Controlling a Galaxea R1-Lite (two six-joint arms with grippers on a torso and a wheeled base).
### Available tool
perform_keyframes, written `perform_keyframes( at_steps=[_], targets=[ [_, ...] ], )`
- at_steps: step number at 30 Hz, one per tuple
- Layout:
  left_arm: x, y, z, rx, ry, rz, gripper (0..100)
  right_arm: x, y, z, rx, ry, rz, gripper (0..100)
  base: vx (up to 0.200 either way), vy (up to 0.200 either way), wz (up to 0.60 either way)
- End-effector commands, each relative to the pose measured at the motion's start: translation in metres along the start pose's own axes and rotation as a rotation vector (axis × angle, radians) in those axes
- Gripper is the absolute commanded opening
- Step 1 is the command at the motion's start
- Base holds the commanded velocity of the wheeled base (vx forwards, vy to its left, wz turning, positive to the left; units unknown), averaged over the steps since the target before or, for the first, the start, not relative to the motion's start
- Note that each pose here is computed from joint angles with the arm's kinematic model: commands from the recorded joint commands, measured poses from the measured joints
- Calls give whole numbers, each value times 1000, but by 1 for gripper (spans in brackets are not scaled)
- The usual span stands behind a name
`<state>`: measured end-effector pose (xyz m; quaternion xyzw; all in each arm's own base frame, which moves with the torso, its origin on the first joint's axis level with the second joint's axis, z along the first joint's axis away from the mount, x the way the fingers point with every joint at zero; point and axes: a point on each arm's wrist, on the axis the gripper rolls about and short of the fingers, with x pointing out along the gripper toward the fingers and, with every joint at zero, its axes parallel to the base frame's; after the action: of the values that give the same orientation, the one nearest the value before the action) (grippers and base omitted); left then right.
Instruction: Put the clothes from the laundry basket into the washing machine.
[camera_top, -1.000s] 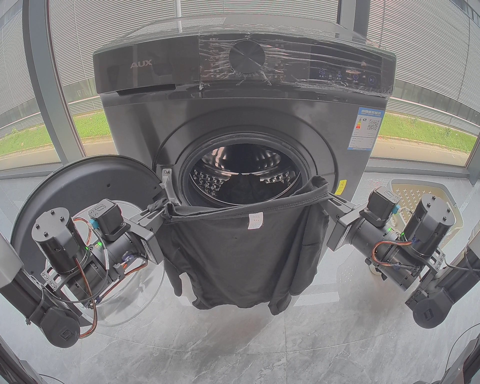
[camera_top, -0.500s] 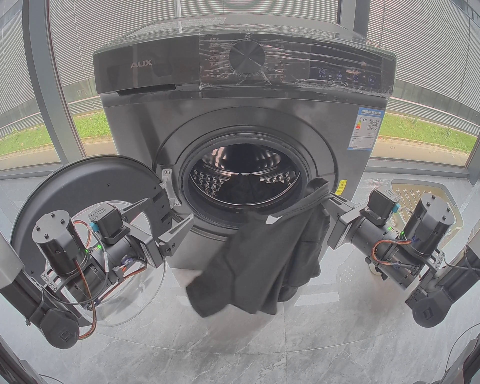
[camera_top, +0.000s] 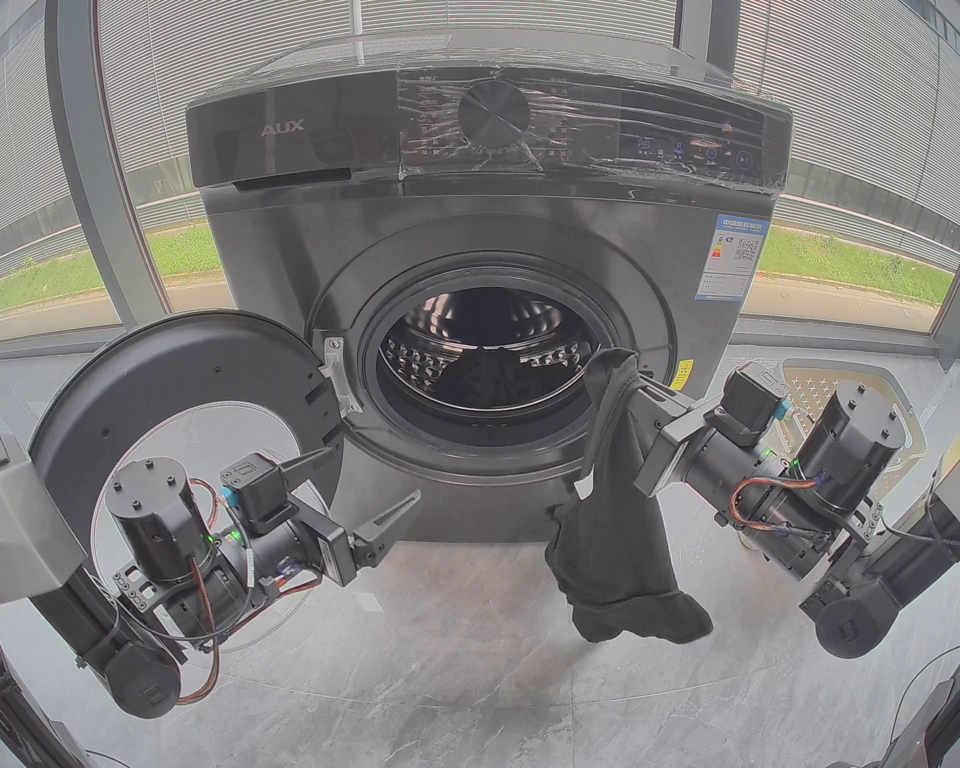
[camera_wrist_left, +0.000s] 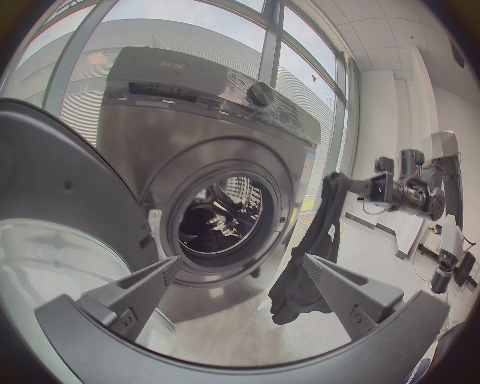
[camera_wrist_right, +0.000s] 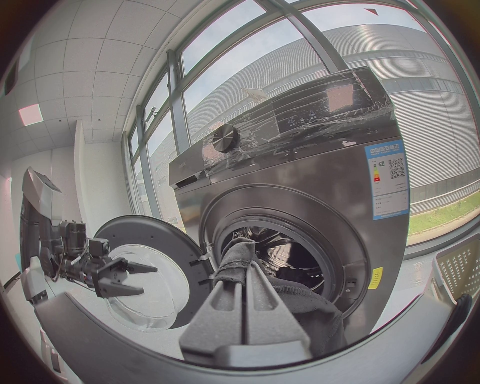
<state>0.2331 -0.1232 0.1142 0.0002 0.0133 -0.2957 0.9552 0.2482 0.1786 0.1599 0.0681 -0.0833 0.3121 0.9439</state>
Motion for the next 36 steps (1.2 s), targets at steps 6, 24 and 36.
perform_keyframes(
  at_steps=[6, 24, 36],
  targets=[
    [21, -18, -24, -2, 76, -73, 100, 17, 11, 0, 7, -29, 37, 0, 0, 0, 0],
    [70, -28, -53, 35, 93, -106, 100, 20, 40, -4, 33, -30, 99, 0, 0, 0, 0],
    [87, -24, -71, 34, 114, -94, 100, 18, 57, -4, 45, -26, 150, 0, 0, 0, 0]
  ],
)
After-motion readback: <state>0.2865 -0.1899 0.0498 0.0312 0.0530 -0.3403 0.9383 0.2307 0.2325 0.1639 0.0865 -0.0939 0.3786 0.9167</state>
